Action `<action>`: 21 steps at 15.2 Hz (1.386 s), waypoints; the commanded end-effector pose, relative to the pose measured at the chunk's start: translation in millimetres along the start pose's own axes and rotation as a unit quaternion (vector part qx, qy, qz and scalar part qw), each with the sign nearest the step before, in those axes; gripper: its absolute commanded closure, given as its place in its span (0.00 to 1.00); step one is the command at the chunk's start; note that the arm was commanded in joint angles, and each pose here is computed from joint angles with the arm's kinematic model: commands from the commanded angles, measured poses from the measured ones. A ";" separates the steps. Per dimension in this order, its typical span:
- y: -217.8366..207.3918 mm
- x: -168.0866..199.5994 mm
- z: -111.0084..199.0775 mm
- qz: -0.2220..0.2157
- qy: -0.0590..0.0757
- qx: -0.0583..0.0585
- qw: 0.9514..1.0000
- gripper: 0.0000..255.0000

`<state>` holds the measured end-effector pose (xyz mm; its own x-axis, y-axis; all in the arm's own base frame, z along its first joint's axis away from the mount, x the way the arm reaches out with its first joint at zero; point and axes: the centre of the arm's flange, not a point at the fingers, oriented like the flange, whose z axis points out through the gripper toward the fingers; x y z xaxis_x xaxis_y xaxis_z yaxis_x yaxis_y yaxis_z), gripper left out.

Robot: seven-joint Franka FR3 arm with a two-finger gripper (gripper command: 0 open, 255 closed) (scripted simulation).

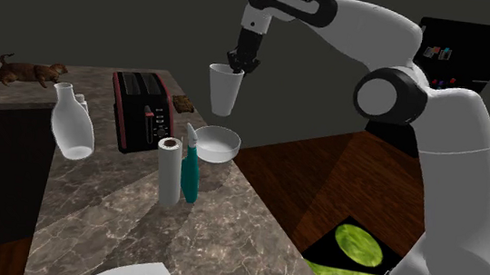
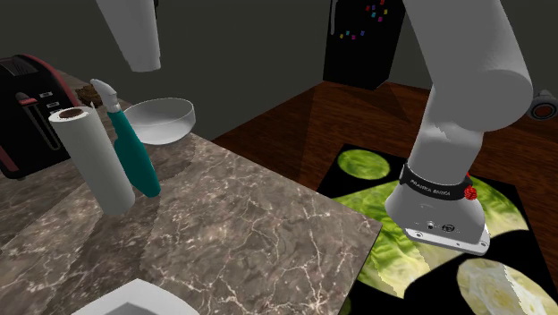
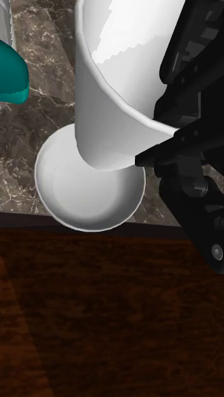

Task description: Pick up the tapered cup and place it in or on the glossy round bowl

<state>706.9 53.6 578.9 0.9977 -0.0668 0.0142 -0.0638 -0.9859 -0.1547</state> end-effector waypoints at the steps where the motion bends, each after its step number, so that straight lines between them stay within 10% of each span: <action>1: 4.9 10.1 5.4 -0.001 -0.001 0.000 1.000 1.00; 21: 21.3 8.7 109.7 -0.001 -0.001 0.000 1.000 1.00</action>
<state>717.0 48.1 472.4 0.9978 -0.0649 0.0108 -0.0625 -0.9861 -0.1539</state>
